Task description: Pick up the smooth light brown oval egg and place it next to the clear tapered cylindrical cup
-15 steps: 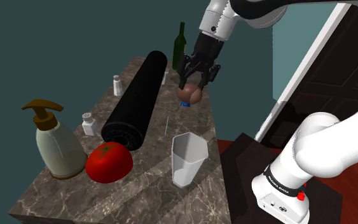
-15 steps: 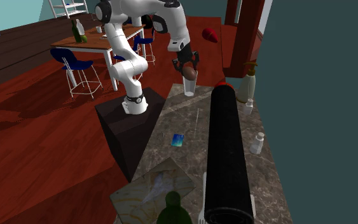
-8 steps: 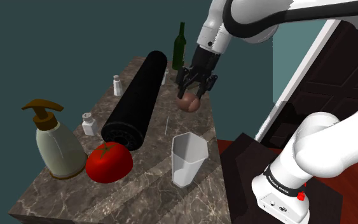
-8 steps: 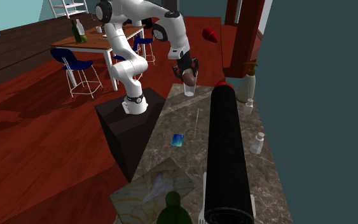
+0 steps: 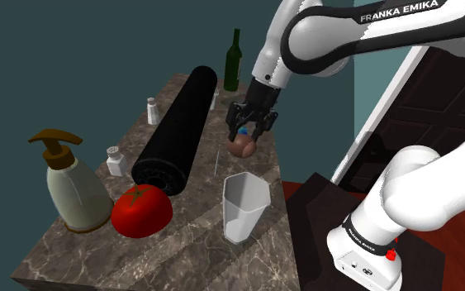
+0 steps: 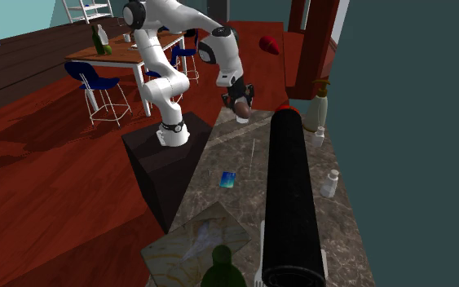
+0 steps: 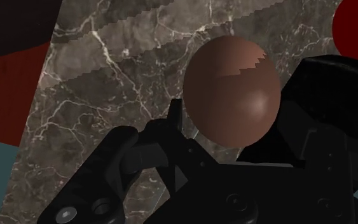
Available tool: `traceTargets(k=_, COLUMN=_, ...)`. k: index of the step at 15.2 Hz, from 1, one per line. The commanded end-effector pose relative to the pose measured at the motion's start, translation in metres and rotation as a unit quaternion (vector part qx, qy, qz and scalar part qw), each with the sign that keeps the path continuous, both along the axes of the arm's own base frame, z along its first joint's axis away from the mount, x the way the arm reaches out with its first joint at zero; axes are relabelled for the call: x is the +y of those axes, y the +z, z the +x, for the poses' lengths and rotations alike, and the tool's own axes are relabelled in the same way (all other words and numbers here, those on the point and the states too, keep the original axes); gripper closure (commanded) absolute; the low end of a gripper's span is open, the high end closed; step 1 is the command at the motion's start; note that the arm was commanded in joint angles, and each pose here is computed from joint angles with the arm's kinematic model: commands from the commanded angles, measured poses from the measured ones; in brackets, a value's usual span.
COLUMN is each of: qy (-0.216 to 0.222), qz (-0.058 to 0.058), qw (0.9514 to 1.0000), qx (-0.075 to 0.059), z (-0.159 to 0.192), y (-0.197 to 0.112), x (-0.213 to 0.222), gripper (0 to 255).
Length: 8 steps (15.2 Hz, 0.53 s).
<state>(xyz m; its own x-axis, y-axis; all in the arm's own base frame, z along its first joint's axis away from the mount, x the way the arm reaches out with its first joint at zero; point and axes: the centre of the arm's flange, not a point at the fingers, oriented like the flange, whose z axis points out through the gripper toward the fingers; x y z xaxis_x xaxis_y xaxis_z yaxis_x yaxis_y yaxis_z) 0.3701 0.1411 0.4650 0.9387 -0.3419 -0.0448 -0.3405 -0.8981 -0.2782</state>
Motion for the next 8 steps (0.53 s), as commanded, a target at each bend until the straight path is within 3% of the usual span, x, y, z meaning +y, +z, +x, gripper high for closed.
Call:
traceTargets(k=1, qy=0.000, qz=0.000, qw=1.0000, qx=0.000, z=-0.001, y=-0.011, x=0.000, gripper=255)
traceTargets(k=8, qy=0.000, qz=0.000, qw=1.0000, qx=0.000, z=-0.001, y=-0.048, x=0.000, gripper=255)
